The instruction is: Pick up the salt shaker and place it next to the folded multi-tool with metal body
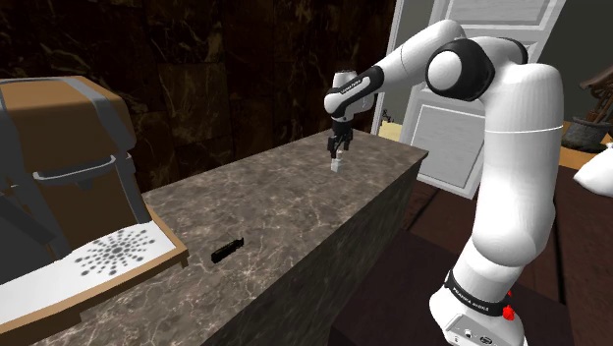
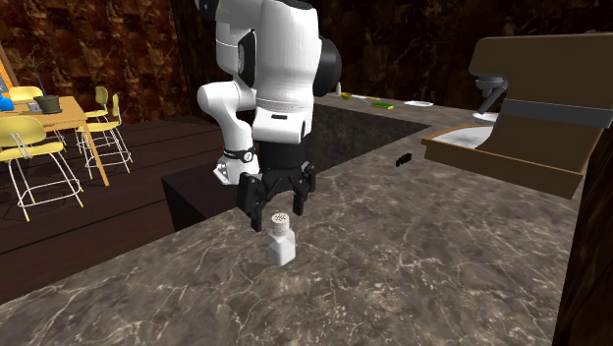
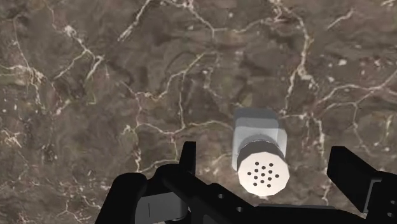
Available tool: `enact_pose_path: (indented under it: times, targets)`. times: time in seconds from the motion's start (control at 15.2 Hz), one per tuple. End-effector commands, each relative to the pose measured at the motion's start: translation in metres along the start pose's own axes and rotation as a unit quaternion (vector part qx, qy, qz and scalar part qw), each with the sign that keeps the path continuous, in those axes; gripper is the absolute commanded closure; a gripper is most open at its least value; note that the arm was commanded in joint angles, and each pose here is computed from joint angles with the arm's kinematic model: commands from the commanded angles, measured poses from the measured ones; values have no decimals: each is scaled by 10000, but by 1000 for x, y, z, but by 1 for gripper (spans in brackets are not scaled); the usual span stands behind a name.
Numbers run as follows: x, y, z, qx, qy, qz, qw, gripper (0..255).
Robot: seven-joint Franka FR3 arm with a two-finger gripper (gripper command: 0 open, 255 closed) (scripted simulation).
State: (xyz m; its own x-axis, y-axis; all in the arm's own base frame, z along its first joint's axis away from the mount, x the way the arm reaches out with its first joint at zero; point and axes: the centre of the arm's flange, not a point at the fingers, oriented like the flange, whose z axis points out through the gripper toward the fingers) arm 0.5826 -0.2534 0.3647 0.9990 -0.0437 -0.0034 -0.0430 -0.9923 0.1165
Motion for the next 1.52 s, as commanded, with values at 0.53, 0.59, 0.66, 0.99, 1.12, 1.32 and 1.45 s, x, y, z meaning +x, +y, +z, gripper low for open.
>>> enact_pose_path:
  times: [0.53, 0.59, 0.66, 0.99, 1.12, 1.32, 1.45]
  targets:
    - [0, 0, 0, 0, 0, 0, 10000, 255]
    - [0, 0, 0, 0, 0, 0, 10000, 255]
    - [0, 1, -5, 0, 0, 0, 10000, 255]
    - [0, 4, -31, 0, 0, 0, 10000, 255]
    - [0, 5, -42, 0, 0, 0, 10000, 255]
    - [0, 7, -58, 0, 0, 0, 10000, 255]
    - [0, 8, -68, 0, 0, 0, 10000, 255]
